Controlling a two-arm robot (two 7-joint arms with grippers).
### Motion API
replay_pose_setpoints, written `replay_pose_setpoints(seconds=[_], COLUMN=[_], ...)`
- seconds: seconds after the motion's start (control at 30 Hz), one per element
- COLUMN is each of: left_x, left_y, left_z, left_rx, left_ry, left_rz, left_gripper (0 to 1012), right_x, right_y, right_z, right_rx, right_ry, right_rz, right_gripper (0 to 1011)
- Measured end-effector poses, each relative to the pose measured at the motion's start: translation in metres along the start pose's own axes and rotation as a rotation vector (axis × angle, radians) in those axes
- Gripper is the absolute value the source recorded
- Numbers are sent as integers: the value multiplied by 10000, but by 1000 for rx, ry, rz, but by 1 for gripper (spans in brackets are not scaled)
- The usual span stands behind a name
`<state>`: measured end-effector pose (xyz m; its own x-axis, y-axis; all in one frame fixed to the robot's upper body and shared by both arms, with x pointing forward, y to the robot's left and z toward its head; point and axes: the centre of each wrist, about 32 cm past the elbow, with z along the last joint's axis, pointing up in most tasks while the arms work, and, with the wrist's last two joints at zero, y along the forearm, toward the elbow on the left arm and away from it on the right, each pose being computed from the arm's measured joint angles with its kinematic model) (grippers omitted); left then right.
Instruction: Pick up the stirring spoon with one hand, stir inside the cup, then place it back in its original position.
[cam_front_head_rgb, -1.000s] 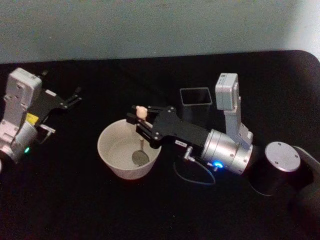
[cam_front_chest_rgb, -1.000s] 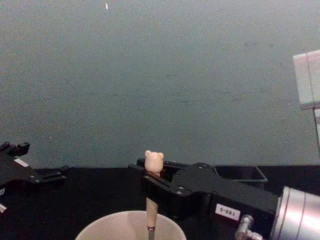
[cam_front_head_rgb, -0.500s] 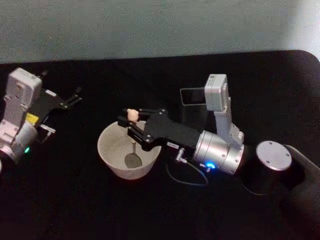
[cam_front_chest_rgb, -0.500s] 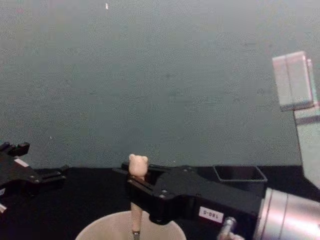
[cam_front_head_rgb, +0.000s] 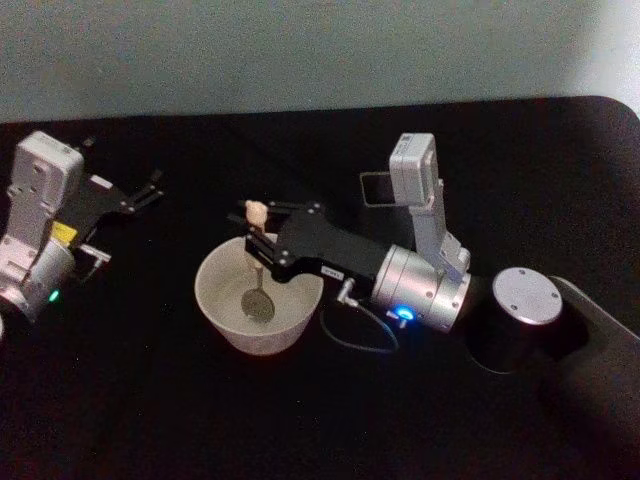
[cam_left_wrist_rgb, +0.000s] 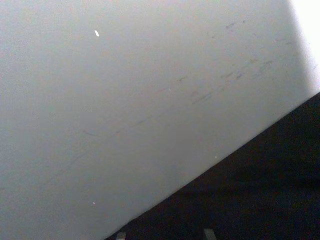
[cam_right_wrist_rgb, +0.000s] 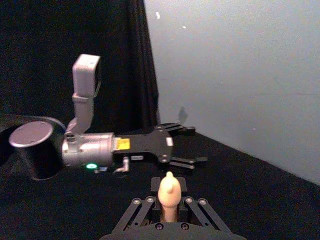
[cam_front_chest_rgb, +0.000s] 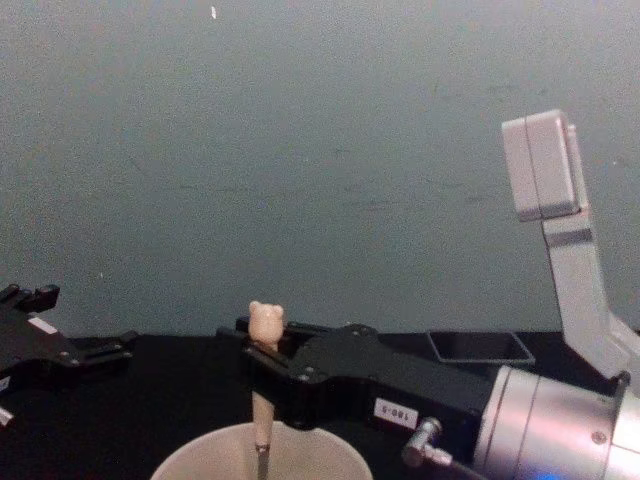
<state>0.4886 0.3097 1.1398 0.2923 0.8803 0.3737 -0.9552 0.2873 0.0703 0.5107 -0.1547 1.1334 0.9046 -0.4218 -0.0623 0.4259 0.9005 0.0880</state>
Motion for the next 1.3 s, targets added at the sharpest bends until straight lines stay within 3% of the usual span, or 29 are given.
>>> replay_pose_setpoints(seconds=[0.23, 0.6, 1.0, 1.3], left_x=[0, 0, 0, 0], left_y=[0, 0, 0, 0], left_z=[0, 0, 0, 0], left_rx=[0, 0, 0, 0], left_ry=[0, 0, 0, 0], left_rz=[0, 0, 0, 0], left_gripper=[1001, 1001, 1001, 1001], right_x=[76, 127, 42, -45], right_y=[4, -138, -295, -278], right_z=[-7, -5, 19, 1], right_rx=[1, -6, 1, -1], right_ry=[-8, -27, -31, -27], right_rz=[-43, -81, -68, -37], right_gripper=[187, 187, 187, 187])
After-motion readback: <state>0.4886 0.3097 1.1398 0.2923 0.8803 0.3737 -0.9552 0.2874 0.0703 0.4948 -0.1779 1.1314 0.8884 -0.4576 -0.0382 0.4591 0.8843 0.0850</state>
